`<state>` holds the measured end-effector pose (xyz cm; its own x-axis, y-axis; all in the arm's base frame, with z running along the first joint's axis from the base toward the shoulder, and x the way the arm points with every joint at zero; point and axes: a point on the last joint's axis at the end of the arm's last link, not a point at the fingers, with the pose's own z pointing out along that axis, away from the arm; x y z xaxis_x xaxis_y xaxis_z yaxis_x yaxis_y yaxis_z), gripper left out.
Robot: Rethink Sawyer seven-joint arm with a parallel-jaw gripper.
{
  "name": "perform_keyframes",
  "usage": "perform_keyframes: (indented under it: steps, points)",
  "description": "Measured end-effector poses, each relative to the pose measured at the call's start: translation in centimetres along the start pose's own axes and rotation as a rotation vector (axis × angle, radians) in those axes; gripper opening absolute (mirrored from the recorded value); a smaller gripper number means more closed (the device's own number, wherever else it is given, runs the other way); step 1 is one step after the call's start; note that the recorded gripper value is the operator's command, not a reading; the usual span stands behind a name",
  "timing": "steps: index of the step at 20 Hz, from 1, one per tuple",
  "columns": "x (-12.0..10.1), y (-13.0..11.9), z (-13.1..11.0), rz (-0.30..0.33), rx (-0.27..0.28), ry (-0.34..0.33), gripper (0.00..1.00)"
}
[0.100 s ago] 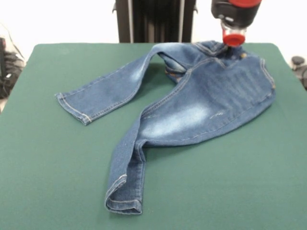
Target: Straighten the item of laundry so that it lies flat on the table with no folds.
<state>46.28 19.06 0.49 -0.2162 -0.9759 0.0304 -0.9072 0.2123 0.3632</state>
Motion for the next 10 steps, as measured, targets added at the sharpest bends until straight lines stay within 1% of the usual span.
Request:
perform_keyframes:
  steps: [3, 4, 7, 10]
  points:
    - [0.1, -0.8, 0.0, 0.078, 0.050, -0.011, 1.00]
    - [0.2, -1.5, -0.1, 0.142, 0.097, -0.025, 1.00]
    - [0.6, -1.9, -0.7, 0.200, 0.125, -0.026, 1.00]
    - [1.0, -1.7, -2.0, 0.232, 0.127, -0.013, 1.00]
